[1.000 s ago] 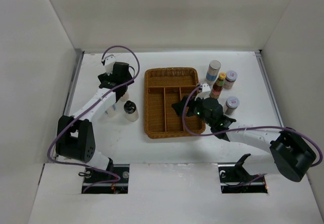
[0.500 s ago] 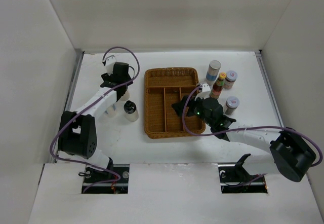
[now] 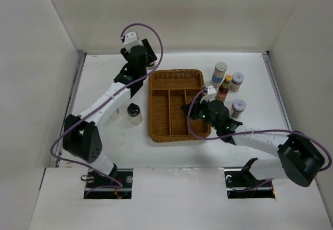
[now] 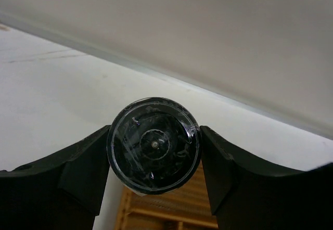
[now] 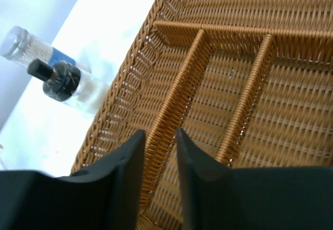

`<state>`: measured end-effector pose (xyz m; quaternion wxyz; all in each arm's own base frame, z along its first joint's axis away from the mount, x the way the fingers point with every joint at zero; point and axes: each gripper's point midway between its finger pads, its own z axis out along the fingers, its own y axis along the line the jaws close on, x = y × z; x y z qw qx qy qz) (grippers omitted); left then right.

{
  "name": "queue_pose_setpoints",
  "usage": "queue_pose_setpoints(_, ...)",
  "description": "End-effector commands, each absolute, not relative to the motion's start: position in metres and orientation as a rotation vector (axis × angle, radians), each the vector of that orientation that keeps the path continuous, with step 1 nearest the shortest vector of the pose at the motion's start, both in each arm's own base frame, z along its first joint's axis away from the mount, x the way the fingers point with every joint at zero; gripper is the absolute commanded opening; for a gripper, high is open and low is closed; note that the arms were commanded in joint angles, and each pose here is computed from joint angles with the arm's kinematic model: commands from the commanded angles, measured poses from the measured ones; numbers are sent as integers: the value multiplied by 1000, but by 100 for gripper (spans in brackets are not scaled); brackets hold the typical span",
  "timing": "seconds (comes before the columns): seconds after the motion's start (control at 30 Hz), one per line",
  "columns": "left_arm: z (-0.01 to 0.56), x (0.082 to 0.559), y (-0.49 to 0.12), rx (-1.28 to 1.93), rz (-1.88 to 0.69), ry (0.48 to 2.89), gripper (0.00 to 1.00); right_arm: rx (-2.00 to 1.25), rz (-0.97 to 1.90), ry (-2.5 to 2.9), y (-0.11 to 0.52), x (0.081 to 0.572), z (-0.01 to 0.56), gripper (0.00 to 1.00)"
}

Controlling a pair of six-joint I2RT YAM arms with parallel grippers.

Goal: Organize the condiment bottles

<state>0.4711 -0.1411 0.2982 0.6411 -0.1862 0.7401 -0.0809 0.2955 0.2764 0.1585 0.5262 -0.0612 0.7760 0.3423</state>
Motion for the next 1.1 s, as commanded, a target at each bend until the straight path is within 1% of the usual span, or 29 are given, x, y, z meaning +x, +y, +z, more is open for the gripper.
queue_pose_setpoints(0.0, 332, 487, -200, -343, -350, 1605, 35, -172, 855, 1798, 290, 299, 185, 33)
queue_pose_setpoints(0.07, 321, 492, -215, -322, -362, 1626, 35, -175, 850, 1807, 290, 299, 183, 36)
queue_pose_setpoints(0.13, 307, 499, -224, -311, -353, 1655, 35, -171, 845, 1798, 288, 299, 185, 43)
queue_pose_setpoints(0.2, 292, 502, -231, -314, -360, 1685, 35, -164, 846, 1797, 288, 299, 185, 47)
queue_pose_setpoints(0.33, 269, 501, -233, -316, -340, 1724, 34, -159, 844, 1797, 286, 299, 184, 52)
queue_pose_setpoints(0.53, 239, 505, -223, -326, -254, 1759, 34, -159, 834, 1813, 287, 301, 179, 54)
queue_pose_setpoints(0.6, 231, 507, -219, -327, -234, 1769, 34, -153, 833, 1815, 286, 302, 177, 57)
queue_pose_setpoints(0.7, 211, 510, -214, -321, -200, 1809, 36, -149, 823, 1830, 285, 304, 173, 64)
queue_pose_setpoints(0.77, 198, 511, -211, -322, -182, 1831, 42, -145, 825, 1819, 284, 304, 175, 68)
queue_pose_setpoints(0.87, 190, 510, -212, -316, -170, 1847, 59, -136, 816, 1821, 281, 306, 174, 72)
queue_pose_setpoints(0.97, 196, 507, -211, -315, -174, 1836, 76, -134, 817, 1807, 280, 306, 179, 74)
queue_pose_setpoints(1.07, 221, 501, -212, -307, -209, 1802, 87, -127, 812, 1813, 278, 306, 177, 74)
